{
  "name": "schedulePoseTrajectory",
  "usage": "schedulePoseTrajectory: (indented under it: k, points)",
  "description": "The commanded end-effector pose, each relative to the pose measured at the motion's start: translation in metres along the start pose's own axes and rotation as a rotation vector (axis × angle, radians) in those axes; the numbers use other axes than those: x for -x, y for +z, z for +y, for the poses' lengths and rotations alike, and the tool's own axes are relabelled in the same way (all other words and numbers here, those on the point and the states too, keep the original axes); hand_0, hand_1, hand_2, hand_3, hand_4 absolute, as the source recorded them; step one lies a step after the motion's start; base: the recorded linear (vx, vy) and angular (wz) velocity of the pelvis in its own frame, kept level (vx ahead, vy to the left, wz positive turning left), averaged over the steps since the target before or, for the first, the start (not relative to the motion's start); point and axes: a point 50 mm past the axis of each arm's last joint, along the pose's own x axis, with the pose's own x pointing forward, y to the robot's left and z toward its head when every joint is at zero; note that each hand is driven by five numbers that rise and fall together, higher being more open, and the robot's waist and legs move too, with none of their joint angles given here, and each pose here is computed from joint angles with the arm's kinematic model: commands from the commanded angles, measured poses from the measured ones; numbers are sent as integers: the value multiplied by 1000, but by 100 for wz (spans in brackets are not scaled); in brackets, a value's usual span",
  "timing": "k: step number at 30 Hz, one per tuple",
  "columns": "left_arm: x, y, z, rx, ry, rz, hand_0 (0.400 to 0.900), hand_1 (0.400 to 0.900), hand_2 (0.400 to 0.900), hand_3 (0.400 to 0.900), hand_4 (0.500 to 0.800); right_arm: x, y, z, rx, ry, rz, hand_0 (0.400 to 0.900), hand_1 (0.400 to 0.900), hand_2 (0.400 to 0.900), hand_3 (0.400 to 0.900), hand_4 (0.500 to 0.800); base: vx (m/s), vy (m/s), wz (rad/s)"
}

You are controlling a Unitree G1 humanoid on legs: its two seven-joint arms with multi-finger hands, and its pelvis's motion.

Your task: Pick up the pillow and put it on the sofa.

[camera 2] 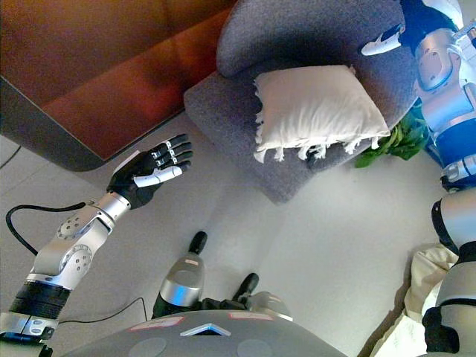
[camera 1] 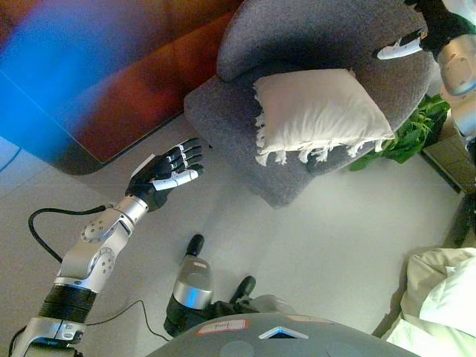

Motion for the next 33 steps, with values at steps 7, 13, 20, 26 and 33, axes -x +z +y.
schedulePoseTrajectory:
  k: [7, 13, 20, 26, 33]
  points:
    - [-6, 20, -15, -16, -1, -211, 900, 900, 900, 900, 800, 25, -9, 30, -206, -24, -58, 900, 900, 900, 900, 800, -60, 66, -20]
    - [-6, 16, -8, -19, 88, -230, 900, 900, 900, 900, 800, 61, -17, 87, -350, 74, -84, 900, 900, 900, 900, 800, -81, 47, -28]
    - [-2, 3, -5, 2, 160, -238, 900, 900, 900, 900, 800, 106, -37, 138, -497, 188, -29, 900, 900, 900, 900, 800, -84, 55, -24]
    - [4, -11, 0, 31, 217, -214, 900, 900, 900, 900, 800, 137, -50, 169, -614, 242, 64, 900, 900, 900, 900, 800, -60, 48, -18]
    - [10, -21, 9, 59, 280, -200, 900, 900, 900, 900, 800, 157, -56, 189, -650, 286, 126, 900, 900, 900, 900, 800, -65, 45, -12]
